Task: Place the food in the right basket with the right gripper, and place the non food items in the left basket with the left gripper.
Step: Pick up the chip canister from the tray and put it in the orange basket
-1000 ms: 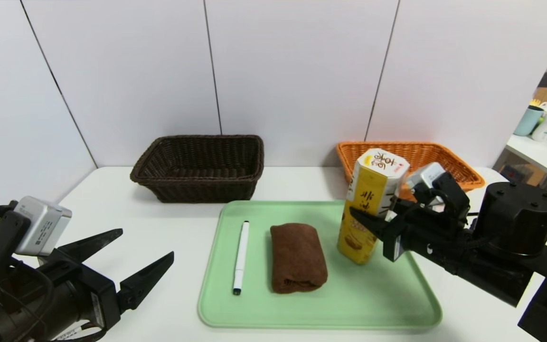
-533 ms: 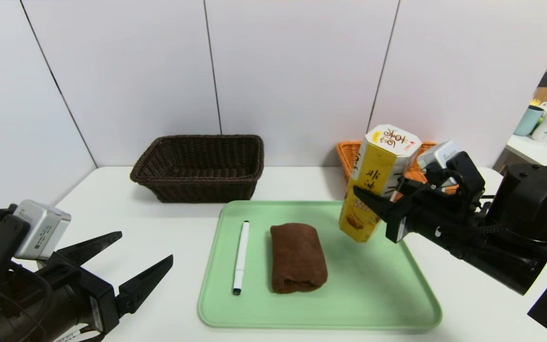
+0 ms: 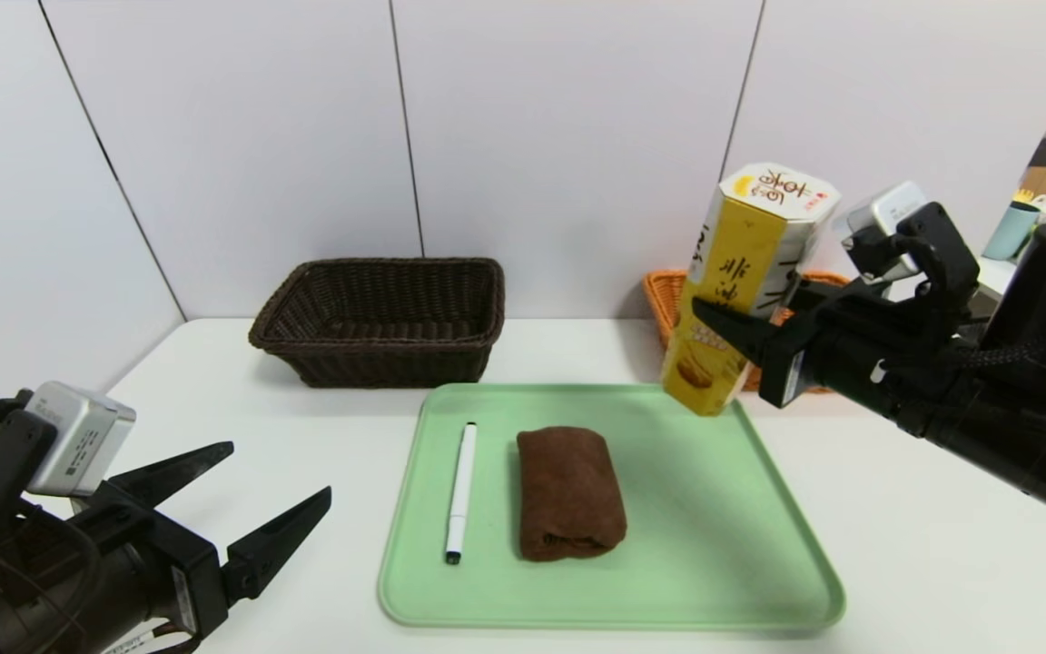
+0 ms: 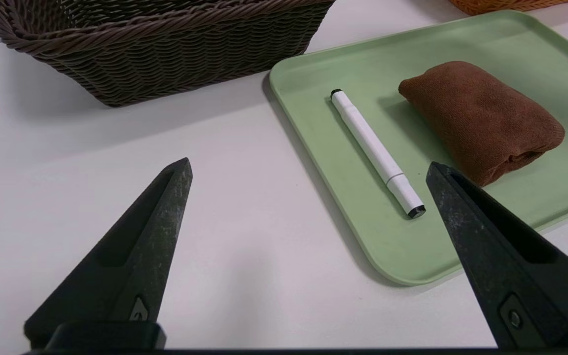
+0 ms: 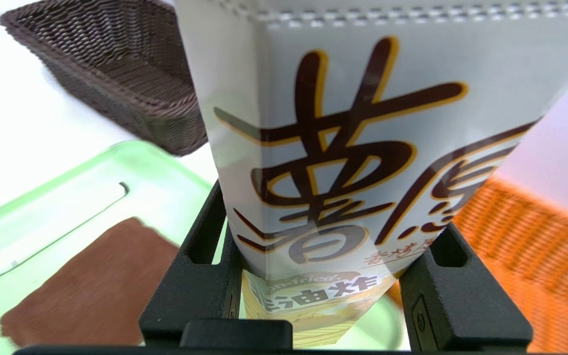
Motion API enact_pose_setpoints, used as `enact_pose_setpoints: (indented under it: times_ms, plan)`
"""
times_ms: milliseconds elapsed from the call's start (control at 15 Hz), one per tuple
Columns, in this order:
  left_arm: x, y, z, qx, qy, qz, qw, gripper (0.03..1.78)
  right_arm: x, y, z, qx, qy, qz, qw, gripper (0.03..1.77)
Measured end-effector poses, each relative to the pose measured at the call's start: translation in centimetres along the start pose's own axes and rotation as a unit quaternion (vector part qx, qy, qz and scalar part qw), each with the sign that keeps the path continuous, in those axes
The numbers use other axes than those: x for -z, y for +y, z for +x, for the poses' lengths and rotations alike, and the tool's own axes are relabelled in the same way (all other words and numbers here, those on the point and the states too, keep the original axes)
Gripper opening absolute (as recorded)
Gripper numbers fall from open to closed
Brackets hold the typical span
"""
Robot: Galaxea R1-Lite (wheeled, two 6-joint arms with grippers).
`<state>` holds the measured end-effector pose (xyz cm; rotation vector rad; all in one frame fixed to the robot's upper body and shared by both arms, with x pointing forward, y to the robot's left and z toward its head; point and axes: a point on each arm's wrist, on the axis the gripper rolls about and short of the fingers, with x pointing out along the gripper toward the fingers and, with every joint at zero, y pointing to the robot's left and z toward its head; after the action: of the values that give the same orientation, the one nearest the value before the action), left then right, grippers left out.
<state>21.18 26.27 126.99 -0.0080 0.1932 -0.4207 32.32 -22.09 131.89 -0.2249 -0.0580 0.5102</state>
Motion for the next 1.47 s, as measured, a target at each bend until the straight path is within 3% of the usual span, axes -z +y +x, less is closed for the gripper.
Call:
enact_pose_setpoints:
  times_ms: [600,1067,1467]
  plan:
    - [-0.1,0.0,0.0,0.000,-0.002,-0.001,1.0000,1.69,-3.4,-4.6,1.3,0.070,-0.033,-0.022,0.9968,0.85]
    - [-0.2,0.0,0.0,0.000,-0.003,0.005,1.0000,1.69,-2.3,-9.7,3.9,0.106,-0.030,-0.038,0.9932,0.85]
    - [0.3,0.0,0.0,-0.002,0.007,0.005,1.0000,1.69,0.7,-11.2,6.9,0.111,0.003,-0.028,0.9935,0.85]
